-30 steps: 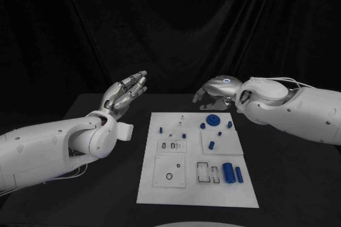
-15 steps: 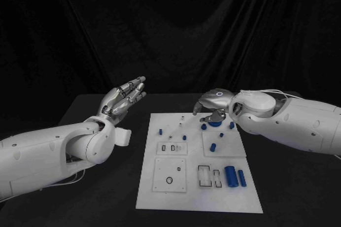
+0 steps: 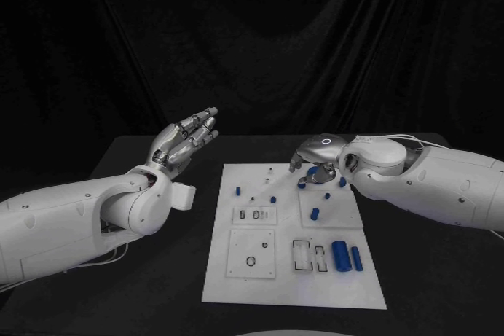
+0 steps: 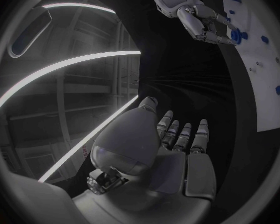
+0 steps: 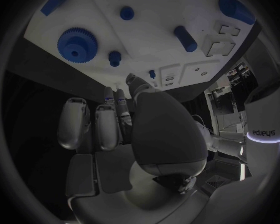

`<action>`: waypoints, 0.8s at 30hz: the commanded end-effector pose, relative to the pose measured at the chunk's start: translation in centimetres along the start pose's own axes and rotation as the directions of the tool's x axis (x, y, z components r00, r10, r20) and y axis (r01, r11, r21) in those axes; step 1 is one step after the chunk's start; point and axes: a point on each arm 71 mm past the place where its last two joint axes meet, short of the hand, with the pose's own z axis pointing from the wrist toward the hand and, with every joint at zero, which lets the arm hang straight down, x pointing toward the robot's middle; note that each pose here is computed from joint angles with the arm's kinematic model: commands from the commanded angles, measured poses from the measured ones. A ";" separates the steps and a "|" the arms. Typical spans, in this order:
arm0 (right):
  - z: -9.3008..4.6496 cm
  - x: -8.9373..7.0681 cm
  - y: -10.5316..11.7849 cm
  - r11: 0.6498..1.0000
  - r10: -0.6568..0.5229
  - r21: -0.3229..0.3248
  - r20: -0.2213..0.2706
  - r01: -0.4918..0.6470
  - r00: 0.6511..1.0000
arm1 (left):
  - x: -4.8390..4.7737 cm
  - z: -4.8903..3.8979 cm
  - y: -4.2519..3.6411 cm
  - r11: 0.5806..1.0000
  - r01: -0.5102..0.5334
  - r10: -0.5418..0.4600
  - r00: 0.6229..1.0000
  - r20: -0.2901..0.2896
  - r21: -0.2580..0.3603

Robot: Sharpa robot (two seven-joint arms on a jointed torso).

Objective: Assemble the parts on the task board

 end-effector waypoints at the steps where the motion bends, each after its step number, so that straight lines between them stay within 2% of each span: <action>1: 0.0 0.5 -0.3 0.999 -0.013 0.042 -0.026 0.014 1.000 | 0.25 0.16 -0.55 0.998 0.015 -0.013 1.000 -0.023 0.066; 9: 0.0 1.2 -0.5 0.999 -0.027 0.034 0.004 0.027 1.000 | 0.28 0.26 -0.47 0.998 0.021 -0.019 0.999 -0.032 0.065; 24: 0.3 2.5 -0.9 0.999 -0.025 0.040 -0.004 0.025 1.000 | 0.16 0.30 -0.39 0.998 0.024 -0.022 0.999 -0.036 0.062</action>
